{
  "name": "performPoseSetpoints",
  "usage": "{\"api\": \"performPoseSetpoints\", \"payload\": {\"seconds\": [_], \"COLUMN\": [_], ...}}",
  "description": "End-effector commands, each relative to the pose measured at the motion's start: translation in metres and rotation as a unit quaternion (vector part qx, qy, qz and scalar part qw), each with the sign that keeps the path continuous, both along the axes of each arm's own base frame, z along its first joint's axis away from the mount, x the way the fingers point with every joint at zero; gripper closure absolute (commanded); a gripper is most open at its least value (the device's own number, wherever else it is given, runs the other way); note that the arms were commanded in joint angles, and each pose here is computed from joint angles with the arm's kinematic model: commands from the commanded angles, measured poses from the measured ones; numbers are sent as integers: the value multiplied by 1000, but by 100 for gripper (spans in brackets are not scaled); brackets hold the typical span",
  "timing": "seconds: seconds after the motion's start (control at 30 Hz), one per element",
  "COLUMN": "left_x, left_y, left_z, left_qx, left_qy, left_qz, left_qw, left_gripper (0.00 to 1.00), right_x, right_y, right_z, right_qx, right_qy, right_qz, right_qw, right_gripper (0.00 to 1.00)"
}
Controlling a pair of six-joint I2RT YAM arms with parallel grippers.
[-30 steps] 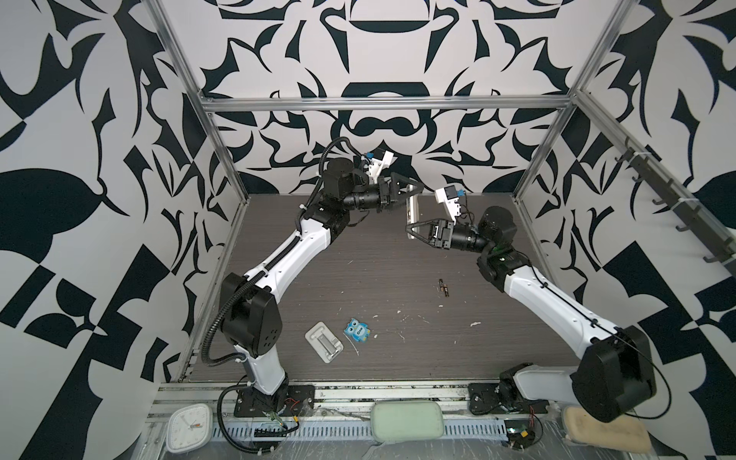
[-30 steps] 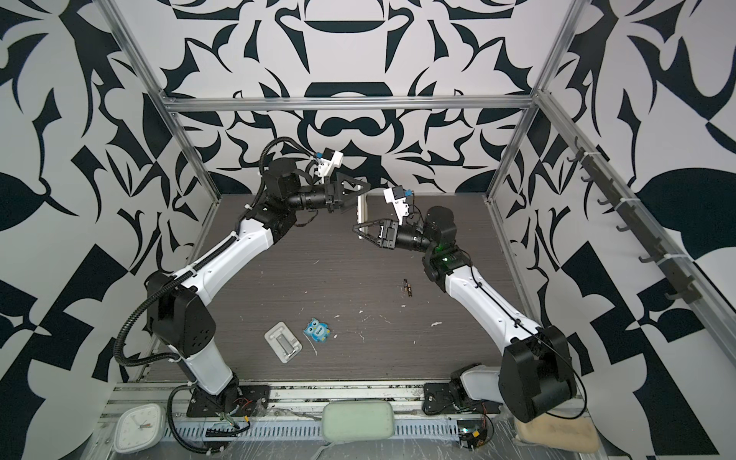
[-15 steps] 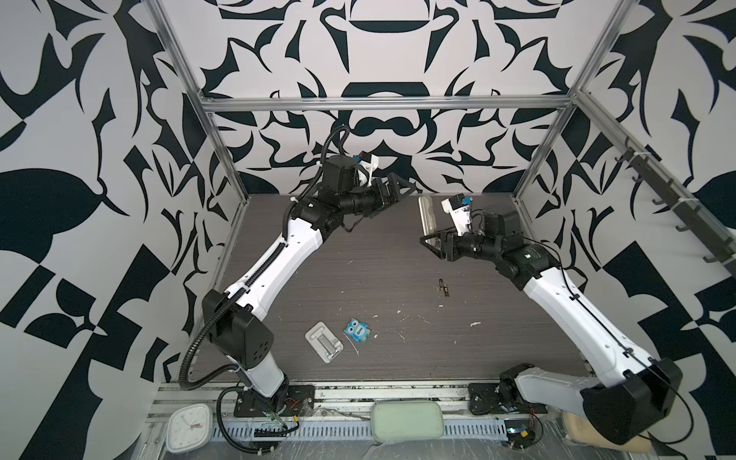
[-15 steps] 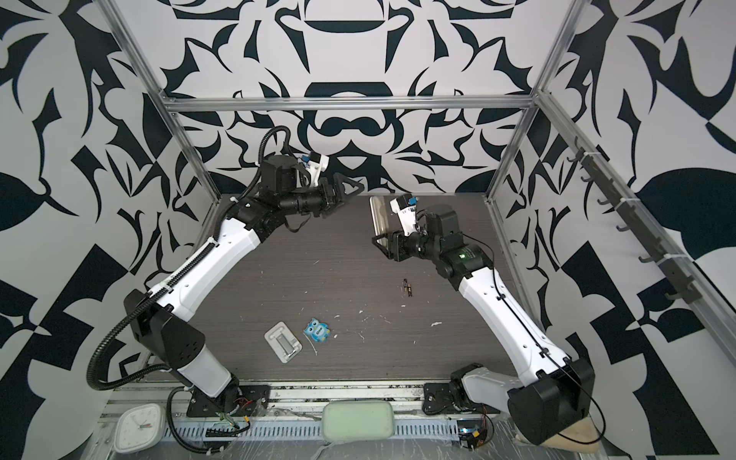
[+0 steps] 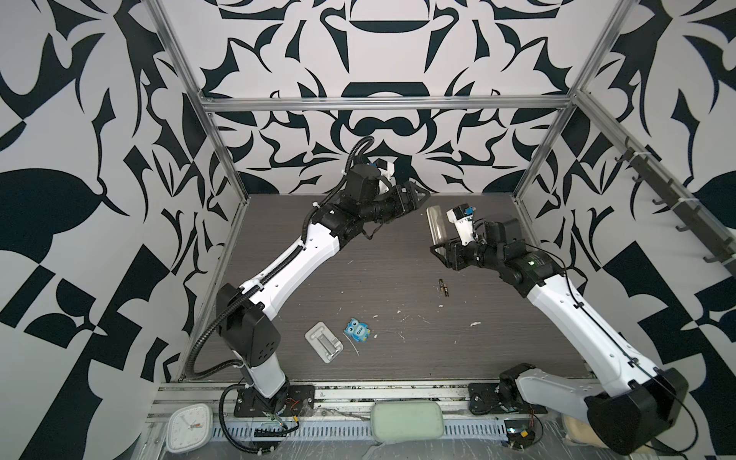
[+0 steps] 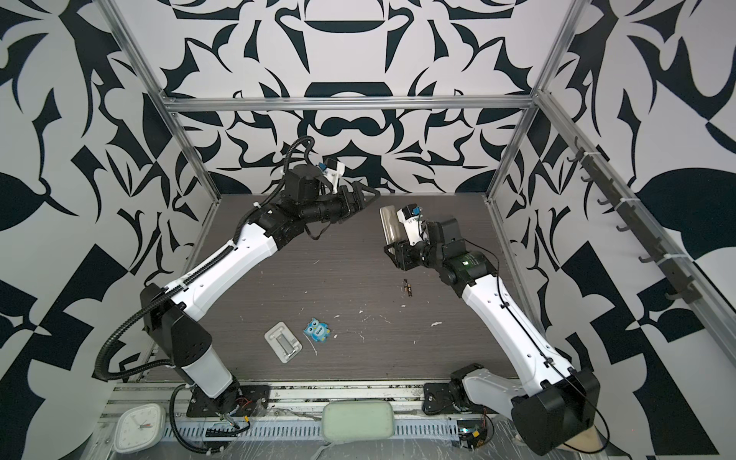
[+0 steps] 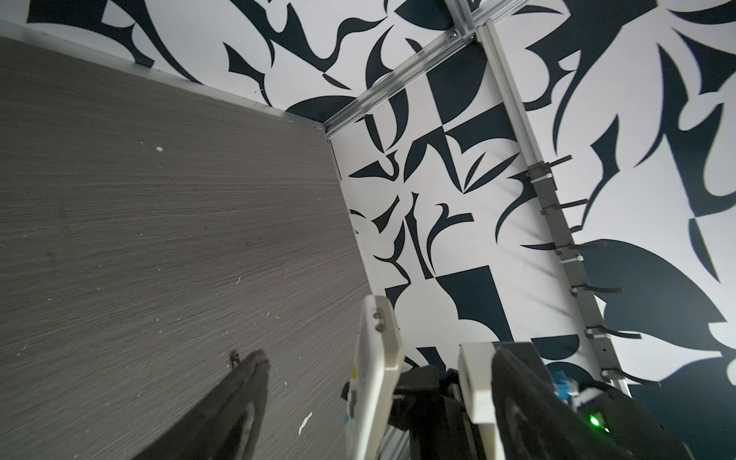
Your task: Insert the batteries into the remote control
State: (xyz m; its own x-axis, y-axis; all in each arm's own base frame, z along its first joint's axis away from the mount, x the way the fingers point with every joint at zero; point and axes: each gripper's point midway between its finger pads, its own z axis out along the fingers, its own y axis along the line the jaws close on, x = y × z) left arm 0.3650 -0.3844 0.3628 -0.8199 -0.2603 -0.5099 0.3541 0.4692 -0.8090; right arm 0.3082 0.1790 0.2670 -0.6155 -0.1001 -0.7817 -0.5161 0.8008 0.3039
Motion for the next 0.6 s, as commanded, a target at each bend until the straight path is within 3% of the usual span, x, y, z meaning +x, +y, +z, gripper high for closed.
{"api": "performPoseSetpoints", "payload": {"seconds": [0.0, 0.57], "left_x": [4, 4], "left_y": [-14, -51], "left_z": [-5, -20], "left_qx": [1, -7], "left_qy": [-2, 1], "left_qz": [9, 13], "left_qw": [1000, 1000], "left_gripper": [12, 29], "right_x": [0, 3], "right_y": [1, -1], "right_z": [20, 20], "right_qx": [11, 6], "right_qy": [-41, -48], "right_qz": [6, -3], "right_qw": [999, 999], "right_gripper": [100, 100]}}
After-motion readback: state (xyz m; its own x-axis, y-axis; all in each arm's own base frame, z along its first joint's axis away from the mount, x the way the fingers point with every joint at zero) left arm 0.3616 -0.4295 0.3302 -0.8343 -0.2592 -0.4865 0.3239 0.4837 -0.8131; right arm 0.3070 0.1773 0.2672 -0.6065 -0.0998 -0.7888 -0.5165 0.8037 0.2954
